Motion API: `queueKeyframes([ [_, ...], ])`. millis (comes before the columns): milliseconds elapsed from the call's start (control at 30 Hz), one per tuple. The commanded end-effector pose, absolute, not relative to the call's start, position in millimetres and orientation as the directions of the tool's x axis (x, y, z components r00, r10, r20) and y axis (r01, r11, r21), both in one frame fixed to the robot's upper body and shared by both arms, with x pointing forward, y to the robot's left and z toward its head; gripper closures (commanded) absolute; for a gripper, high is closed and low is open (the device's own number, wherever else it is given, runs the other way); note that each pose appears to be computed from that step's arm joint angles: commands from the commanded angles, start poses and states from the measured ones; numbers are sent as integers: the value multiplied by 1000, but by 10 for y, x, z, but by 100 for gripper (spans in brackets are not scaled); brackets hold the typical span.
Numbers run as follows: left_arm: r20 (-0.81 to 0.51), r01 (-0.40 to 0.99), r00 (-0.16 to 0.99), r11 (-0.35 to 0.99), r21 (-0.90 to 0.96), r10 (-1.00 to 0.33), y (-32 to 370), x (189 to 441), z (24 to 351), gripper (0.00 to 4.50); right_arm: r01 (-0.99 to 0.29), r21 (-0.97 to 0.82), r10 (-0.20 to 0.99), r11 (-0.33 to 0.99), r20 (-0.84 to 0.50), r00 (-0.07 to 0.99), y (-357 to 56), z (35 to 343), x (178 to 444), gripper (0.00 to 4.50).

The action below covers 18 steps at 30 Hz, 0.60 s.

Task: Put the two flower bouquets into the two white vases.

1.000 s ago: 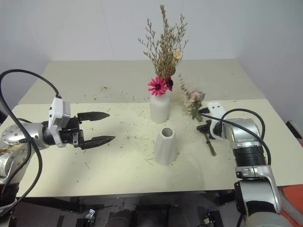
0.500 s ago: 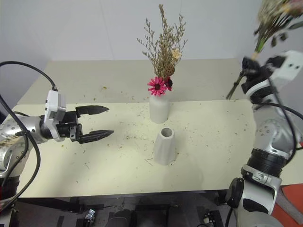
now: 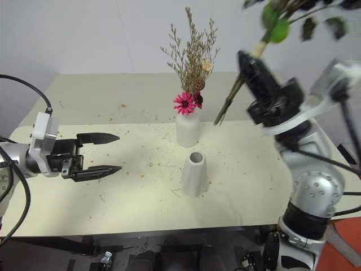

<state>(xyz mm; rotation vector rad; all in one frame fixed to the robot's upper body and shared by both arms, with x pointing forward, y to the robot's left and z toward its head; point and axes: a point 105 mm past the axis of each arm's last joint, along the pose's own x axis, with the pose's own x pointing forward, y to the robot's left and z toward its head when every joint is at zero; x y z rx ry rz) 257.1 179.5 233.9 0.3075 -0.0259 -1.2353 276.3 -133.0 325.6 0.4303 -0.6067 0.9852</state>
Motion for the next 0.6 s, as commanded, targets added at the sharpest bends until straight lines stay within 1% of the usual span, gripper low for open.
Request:
queueKeyframes([
  [33, -131, 915, 331, 283, 289, -935, 1760, 2501, 2449, 0, -879, 14, 649, 477, 668, 363, -1281, 3320, 2685, 433],
  [300, -138, 907, 359, 310, 284, -923, 1797, 2427, 2454, 0, -902, 59, 666, 428, 654, 359, -1186, 3090, 2612, 433],
  [400, -139, 904, 369, 320, 284, -919, 1827, 2420, 2469, 0, -899, 61, 671, 435, 644, 368, -1164, 2979, 2598, 433],
  [500, -139, 903, 373, 323, 284, -917, 1842, 2422, 2482, 0, -894, 64, 664, 444, 646, 376, -1154, 2930, 2606, 433],
  [600, -141, 902, 372, 322, 286, -917, 1844, 2425, 2492, 0, -871, 49, 654, 489, 640, 403, -1154, 2879, 2656, 433],
])
